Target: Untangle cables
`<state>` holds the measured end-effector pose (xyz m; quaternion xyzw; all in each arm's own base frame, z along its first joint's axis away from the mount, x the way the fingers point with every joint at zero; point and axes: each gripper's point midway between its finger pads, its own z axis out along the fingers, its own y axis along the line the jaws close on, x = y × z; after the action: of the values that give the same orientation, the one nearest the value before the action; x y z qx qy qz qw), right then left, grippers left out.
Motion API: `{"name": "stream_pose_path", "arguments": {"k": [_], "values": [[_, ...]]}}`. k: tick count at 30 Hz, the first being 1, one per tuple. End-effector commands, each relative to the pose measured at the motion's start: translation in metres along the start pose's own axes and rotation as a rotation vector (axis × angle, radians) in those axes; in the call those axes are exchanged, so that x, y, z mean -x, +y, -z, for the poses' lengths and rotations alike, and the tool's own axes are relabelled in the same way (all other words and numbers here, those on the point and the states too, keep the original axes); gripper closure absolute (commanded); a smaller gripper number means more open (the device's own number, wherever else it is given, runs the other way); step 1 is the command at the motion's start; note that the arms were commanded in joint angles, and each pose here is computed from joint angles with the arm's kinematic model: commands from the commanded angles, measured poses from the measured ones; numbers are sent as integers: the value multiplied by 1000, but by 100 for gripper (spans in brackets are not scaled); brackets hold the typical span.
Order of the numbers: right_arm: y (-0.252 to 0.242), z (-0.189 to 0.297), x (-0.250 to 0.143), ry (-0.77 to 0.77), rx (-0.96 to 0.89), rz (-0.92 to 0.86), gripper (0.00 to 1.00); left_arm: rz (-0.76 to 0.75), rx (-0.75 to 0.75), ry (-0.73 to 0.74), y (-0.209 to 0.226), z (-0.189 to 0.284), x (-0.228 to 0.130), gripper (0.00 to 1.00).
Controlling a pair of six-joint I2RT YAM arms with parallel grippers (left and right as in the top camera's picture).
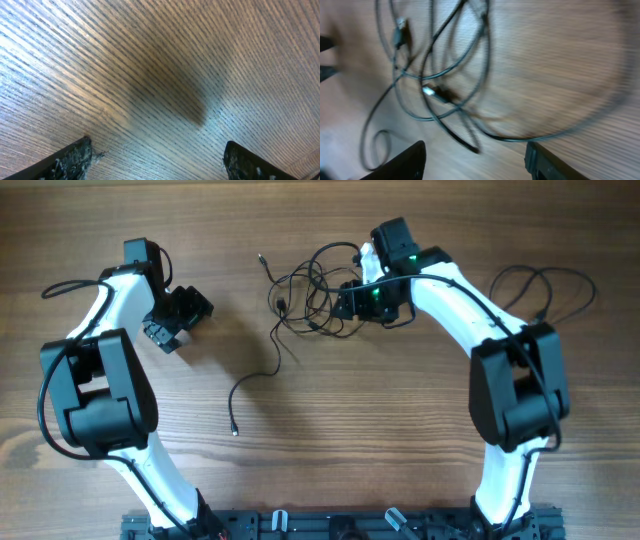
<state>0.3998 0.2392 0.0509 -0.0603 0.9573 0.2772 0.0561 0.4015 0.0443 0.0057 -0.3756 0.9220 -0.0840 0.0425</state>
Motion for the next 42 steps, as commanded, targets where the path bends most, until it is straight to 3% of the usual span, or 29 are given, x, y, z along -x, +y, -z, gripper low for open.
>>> {"name": "stream_pose_path", "arguments": {"k": [1, 8, 17, 23, 31, 37, 39, 42], "values": [[40, -17, -14, 88, 210, -3, 40, -15, 4, -19, 1, 1, 4, 14], [111, -18, -37, 178, 486, 99, 42, -15, 4, -19, 1, 1, 5, 13], [150, -27, -33, 116, 548, 220, 37, -15, 4, -19, 1, 1, 4, 13], [126, -30, -10, 29, 445, 203, 25, -15, 4, -20, 1, 1, 5, 13], [79, -29, 16, -64, 278, 173, 17, -15, 2, -23, 0, 1, 5, 13], [16, -30, 25, -104, -8, 109, 18, -15, 3, -24, 1, 1, 6, 12], [-7, -29, 24, -108, -133, 84, 24, -15, 4, -25, 1, 1, 6, 12], [-12, -28, 21, -101, -160, 79, 28, -16, 2, -28, 0, 1, 6, 13]]}}
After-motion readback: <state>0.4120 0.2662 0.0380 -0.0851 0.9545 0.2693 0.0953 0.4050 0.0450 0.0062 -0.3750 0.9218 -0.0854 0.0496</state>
